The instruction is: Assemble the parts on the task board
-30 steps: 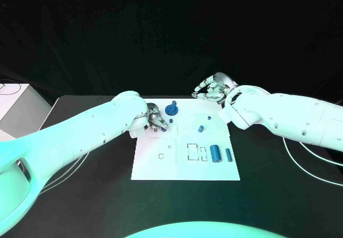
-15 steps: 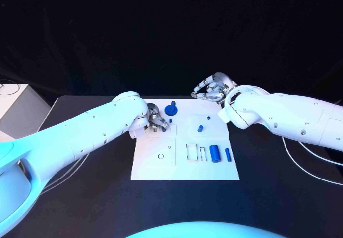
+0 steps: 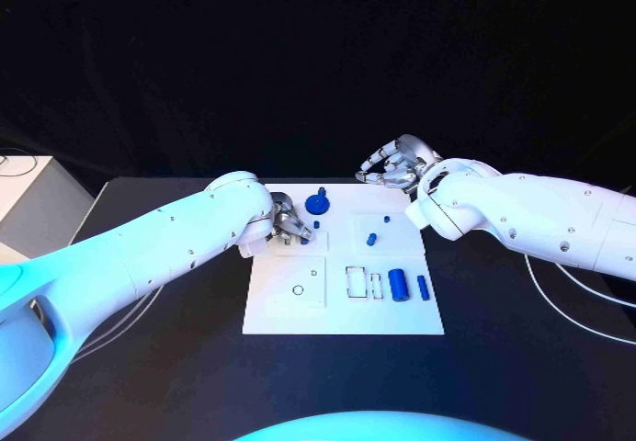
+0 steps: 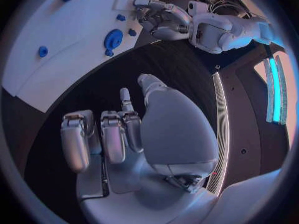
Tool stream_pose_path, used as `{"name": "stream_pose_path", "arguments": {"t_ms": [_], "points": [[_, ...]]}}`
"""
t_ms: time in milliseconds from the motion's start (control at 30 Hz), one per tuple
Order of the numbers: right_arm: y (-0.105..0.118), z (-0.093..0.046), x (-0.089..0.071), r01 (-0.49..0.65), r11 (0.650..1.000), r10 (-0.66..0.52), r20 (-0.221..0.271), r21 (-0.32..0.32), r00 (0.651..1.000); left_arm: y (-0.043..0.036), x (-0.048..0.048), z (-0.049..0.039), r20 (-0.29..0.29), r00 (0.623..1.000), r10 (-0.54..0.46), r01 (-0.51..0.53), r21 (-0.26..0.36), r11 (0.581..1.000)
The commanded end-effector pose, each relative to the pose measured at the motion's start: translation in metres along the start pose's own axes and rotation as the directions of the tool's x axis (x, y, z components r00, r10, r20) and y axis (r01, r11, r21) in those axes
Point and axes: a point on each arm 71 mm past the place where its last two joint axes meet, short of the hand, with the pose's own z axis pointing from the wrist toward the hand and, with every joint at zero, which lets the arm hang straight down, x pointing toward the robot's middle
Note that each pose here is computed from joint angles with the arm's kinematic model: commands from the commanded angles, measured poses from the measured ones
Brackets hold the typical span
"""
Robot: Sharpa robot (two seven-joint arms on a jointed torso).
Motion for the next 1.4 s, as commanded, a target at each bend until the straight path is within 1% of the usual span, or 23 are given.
{"name": "stream_pose_path", "arguments": {"t_ms": [33,467,867,1233,1400], "points": [[0.001,0.000,0.001,0.006,1.000,-0.006,-0.014,-0.008,1.000,0.0034,0.0068,0.0019,-0.018,1.000,0.021,-0.021,-0.012,1.000],[-0.001,-0.001,0.000,0.005,1.000,-0.005,-0.008,-0.006,1.000,0.0091,0.0052,-0.0008,-0.004,1.000,0.020,-0.020,-0.016,1.000],[-0.002,-0.001,-0.001,0.005,1.000,-0.005,-0.006,-0.005,1.000,0.0123,0.0037,-0.0053,0.004,1.000,0.016,-0.016,-0.009,1.000],[-0.004,-0.002,-0.001,0.005,1.000,-0.005,-0.006,-0.001,1.000,0.0124,0.0032,-0.0108,0.012,1.000,0.002,-0.002,0.010,1.000],[-0.004,-0.002,-0.001,0.005,1.000,-0.005,-0.007,0.001,1.000,0.0125,-0.0004,-0.0142,0.022,1.000,-0.012,0.011,0.020,1.000]]}}
